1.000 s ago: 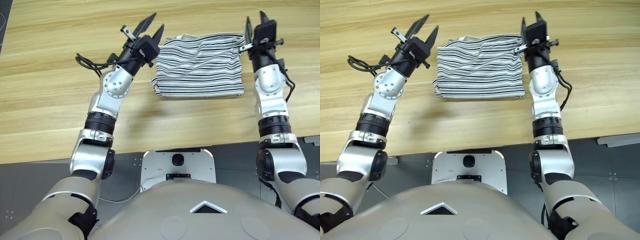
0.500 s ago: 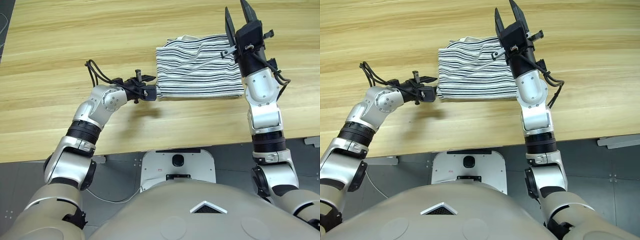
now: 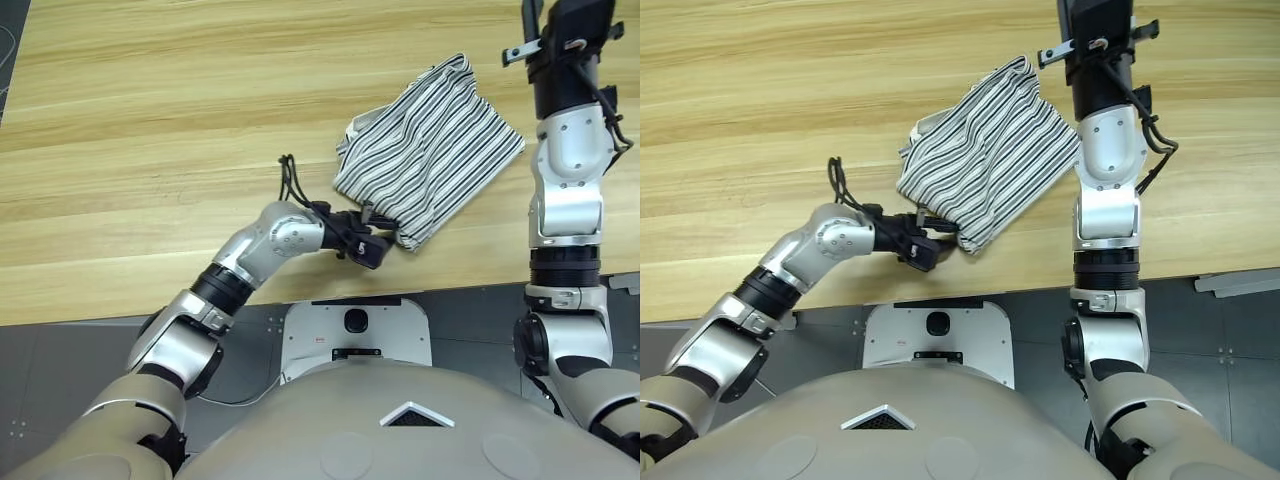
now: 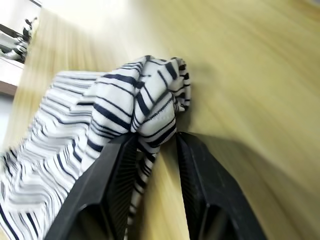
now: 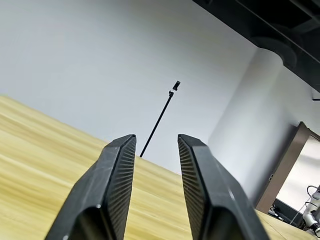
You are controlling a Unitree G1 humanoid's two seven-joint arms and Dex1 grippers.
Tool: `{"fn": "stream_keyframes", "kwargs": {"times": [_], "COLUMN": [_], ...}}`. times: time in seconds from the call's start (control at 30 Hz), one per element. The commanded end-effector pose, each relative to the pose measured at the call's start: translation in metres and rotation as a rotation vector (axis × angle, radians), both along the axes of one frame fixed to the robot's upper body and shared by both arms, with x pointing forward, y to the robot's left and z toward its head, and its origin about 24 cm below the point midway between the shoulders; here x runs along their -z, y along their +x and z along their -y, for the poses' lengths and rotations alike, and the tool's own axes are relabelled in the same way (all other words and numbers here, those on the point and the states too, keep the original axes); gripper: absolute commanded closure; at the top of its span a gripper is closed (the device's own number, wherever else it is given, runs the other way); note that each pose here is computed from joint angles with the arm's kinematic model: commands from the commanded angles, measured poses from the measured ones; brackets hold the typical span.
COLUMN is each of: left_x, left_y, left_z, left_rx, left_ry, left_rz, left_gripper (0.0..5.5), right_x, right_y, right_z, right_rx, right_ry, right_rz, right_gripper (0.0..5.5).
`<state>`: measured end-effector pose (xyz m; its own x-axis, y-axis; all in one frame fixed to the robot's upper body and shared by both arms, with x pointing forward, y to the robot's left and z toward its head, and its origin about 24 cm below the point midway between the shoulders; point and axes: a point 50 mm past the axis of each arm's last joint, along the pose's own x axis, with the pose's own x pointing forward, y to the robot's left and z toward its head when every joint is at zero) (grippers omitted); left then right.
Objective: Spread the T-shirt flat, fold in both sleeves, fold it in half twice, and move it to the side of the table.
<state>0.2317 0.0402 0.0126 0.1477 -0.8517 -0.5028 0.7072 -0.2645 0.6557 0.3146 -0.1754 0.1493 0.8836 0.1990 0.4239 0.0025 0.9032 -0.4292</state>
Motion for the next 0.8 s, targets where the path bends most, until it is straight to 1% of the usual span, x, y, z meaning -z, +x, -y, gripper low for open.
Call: {"fn": "stream_keyframes", "kwargs": {"times": [0.03,0.1,0.17,0.23,0.3,0.37,0.47,0.5,0.63,0.8], "left_x": [0.013,0.009,0.004,-0.003,-0.009,-0.012,-0.02,-0.026,-0.058,-0.105], "left_y": [0.002,-0.001,-0.002,-0.004,-0.006,-0.011,-0.018,-0.02,-0.023,-0.037], "left_z": [0.054,0.085,0.107,0.12,0.123,0.118,0.104,0.097,0.07,0.043], "left_rx": [-0.027,-0.032,-0.039,-0.041,-0.034,-0.02,-0.004,0.006,-0.008,-0.006], "left_ry": [-0.001,-0.05,-0.077,-0.099,-0.115,-0.118,-0.139,-0.134,-0.141,-0.211], "left_rz": [0.025,0.032,0.068,0.091,0.091,0.082,0.06,0.079,0.154,0.195], "left_gripper": [4.04,4.04,4.04,4.04,4.04,4.04,4.04,4.04,4.04,4.04], "right_x": [-0.014,-0.016,-0.018,-0.02,-0.021,-0.022,-0.023,-0.023,-0.021,-0.019], "right_y": [0.004,0.004,0.005,0.005,0.005,0.005,0.006,0.006,0.007,0.009], "right_z": [0.008,0.012,0.013,0.014,0.015,0.018,0.021,0.021,0.024,0.031], "right_rx": [0.024,0.033,0.036,0.034,0.037,0.044,0.054,0.057,0.069,0.071], "right_ry": [0.007,0.01,0.011,0.008,0.009,0.012,0.017,0.017,-0.004,-0.05], "right_rz": [0.047,0.051,0.057,0.062,0.063,0.063,0.062,0.062,0.06,0.071], "right_gripper": [3.97,3.97,3.97,3.97,3.97,3.97,3.97,3.97,3.97,3.97]}}
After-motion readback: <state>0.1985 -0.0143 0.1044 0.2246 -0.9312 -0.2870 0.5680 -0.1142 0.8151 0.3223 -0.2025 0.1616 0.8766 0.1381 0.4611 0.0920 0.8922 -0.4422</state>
